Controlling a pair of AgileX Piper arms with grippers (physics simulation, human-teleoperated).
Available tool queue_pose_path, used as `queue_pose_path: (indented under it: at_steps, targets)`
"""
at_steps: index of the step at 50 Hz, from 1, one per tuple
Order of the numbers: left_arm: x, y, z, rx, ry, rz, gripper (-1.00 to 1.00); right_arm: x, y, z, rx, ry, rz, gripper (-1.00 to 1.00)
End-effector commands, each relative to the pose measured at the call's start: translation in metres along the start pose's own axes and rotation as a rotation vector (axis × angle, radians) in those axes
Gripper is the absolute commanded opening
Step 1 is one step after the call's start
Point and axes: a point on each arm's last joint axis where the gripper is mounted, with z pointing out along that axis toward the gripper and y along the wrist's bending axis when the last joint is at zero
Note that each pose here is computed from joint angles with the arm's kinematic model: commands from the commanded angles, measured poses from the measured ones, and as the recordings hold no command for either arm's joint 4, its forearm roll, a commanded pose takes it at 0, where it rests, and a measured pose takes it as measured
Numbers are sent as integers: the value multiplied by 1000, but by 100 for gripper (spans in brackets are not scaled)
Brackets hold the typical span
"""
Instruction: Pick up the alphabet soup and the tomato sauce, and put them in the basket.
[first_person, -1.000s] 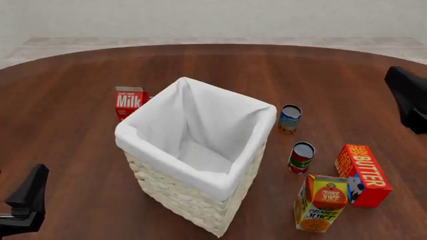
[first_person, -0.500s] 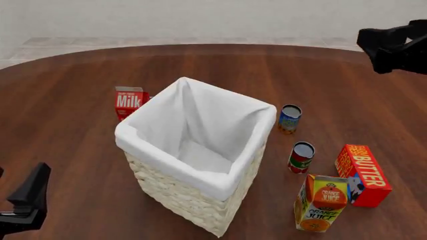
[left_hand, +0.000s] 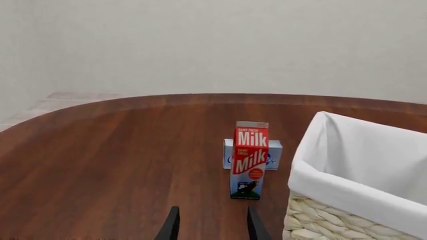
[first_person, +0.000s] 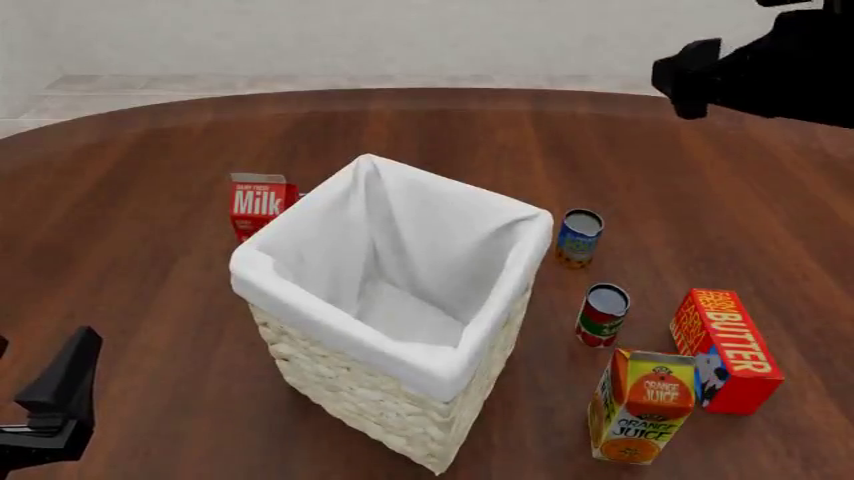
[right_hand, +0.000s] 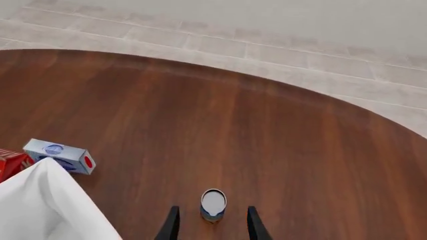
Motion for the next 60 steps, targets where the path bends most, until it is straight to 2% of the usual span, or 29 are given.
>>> queue_pose_path:
  at_steps: [1, 4, 6, 8, 11, 22, 40, 60]
  targets:
    - [0, 0, 1, -2, 0, -5, 100, 1, 3, 37, -13, 62, 8, 100]
    - [0, 0, 1, -1, 1, -6, 100, 1, 5, 42, -20, 72, -11, 100]
    - [0, 0, 1, -1, 1, -6, 100, -1, 11, 45, -39, 81, 38, 100]
    - [-1, 0, 3, -1, 1, -8, 100, 0, 14, 61, -45, 113, 65, 100]
    - [-1, 0, 4, -2, 1, -10, 100, 1, 9, 71, -30, 126, 42, 100]
    - [-1, 0, 4, -3, 0, -16, 100, 8, 12, 95, -38, 177, 55, 100]
    - [0, 0, 0, -2, 1, -17, 100, 41, 9, 128, -26, 267, 57, 100]
    - [0, 0, 2, 1, 5, -15, 100, 62, -9, 158, 14, 324, 59, 100]
